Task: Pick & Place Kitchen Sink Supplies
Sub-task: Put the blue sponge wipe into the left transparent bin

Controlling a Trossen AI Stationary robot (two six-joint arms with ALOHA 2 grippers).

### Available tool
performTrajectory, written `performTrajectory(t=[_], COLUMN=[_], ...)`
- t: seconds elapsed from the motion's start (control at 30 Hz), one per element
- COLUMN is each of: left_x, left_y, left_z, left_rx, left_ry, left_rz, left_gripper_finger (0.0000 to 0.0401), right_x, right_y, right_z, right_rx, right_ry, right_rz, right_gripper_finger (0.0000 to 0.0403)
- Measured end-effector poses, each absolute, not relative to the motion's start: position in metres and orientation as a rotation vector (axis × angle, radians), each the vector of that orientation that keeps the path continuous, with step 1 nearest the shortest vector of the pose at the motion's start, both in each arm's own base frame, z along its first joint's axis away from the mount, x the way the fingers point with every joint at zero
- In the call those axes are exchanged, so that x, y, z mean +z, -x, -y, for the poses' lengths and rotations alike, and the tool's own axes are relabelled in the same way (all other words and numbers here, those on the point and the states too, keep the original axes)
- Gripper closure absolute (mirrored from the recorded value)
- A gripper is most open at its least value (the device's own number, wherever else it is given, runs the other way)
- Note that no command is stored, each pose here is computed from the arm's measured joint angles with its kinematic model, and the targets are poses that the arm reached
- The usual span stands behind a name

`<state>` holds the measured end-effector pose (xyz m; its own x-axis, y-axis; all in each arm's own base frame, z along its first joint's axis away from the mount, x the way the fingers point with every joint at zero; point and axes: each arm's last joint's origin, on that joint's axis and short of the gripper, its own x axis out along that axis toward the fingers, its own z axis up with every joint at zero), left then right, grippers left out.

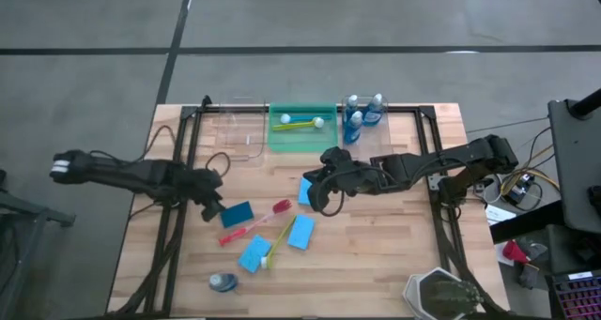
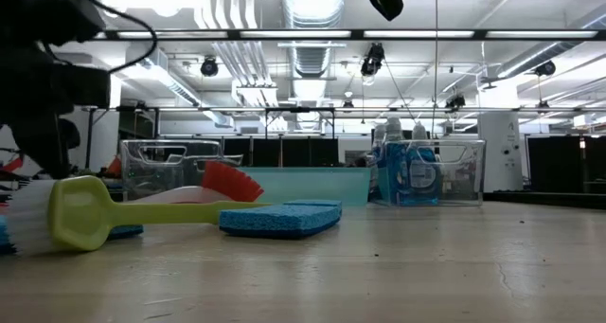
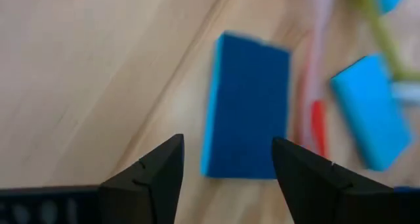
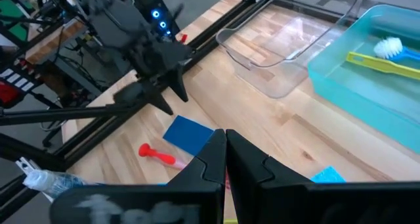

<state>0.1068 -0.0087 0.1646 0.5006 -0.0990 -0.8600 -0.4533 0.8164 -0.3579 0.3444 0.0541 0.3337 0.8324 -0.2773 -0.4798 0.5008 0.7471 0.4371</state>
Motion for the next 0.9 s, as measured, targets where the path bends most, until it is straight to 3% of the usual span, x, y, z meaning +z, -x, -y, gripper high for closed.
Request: performTrajectory(t=[0.67, 0.77, 0.9], left_x=[0.131, 0.128, 0.128], left_y=[-0.133, -0.135, -0.137], left_z=[0.01, 0.011, 0.012], left_rx=[0.259, 0.253, 0.228], left_ry=[0.54, 0.539, 0.562], left_rz=[-1.205, -1.209, -1.191], left_gripper_finger=[0.019, 0.0229, 0.0333], right_x=[0.334, 0.334, 0.334], right_y=[-0.344, -0.344, -0.344], right_z=[-0.054, -0.054, -0.054], right_rx=[-0.439, -0.439, -0.442], right_ry=[-0.586, -0.586, -0.59], right_rz=[-0.404, -0.404, -0.402], right_gripper_finger=[0.0394, 0.0394, 0.0394])
